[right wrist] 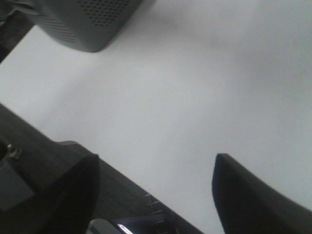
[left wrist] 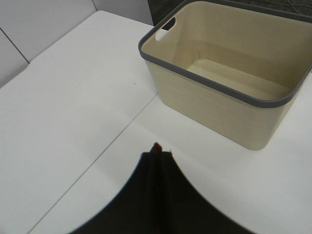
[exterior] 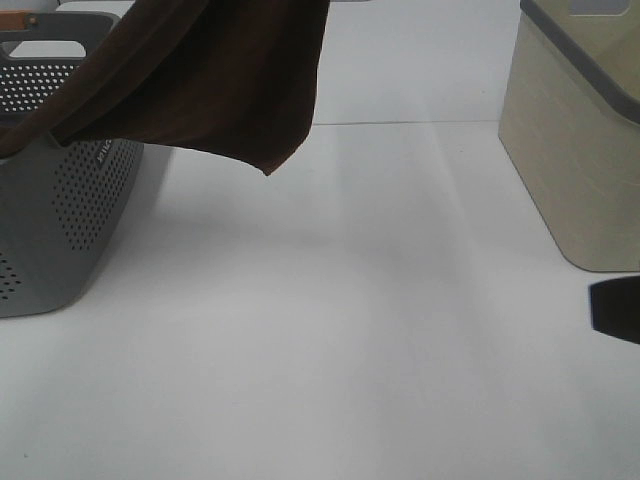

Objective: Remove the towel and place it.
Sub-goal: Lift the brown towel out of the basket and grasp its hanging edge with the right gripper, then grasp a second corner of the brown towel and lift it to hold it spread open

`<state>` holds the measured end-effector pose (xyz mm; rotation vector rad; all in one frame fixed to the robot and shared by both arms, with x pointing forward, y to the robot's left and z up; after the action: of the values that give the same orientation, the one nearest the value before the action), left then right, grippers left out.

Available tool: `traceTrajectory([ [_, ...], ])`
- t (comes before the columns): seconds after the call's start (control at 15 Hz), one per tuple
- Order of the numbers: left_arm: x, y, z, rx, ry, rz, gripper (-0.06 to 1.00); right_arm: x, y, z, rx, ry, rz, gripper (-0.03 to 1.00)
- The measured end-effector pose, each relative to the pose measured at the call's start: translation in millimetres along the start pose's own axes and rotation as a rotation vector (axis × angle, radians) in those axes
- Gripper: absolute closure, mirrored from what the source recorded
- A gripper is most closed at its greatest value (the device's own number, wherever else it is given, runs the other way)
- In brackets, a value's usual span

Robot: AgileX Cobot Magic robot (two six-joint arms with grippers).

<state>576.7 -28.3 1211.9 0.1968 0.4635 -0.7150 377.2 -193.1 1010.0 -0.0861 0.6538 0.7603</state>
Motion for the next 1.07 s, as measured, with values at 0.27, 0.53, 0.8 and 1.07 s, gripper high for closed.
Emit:
traceTrajectory([
  [0.27, 5, -10, 2, -0.043, -0.017, -0.059, 0.94, 53, -13, 25, -0.073, -0.076, 0.227, 0.35],
  [0.53, 4, -17, 15, -0.079, -0.095, -0.104, 0.94, 81, -37, 50, -0.117, -0.253, 0.23, 0.35],
  [0.8, 1, -23, 30, -0.119, -0.178, -0.146, 0.94, 118, -33, 52, -0.251, -0.236, 0.213, 0.3],
  [1.07, 0, -25, 32, -0.132, -0.189, -0.159, 0.94, 161, -56, 64, -0.325, -0.122, 0.089, 0.3],
])
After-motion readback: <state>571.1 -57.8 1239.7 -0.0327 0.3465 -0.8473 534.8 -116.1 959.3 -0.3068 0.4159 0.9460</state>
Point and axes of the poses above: a point on each arm's last joint axis where the gripper is mounted, x pointing out along that axis toward the gripper, y along the wrist's bending axis when the last joint is at zero, z = x × y, the point moved 8 cm from there along x, pointing out along that axis toward the gripper, and after that the axes turned 11 degrees about -x, right-handed, at the moved point
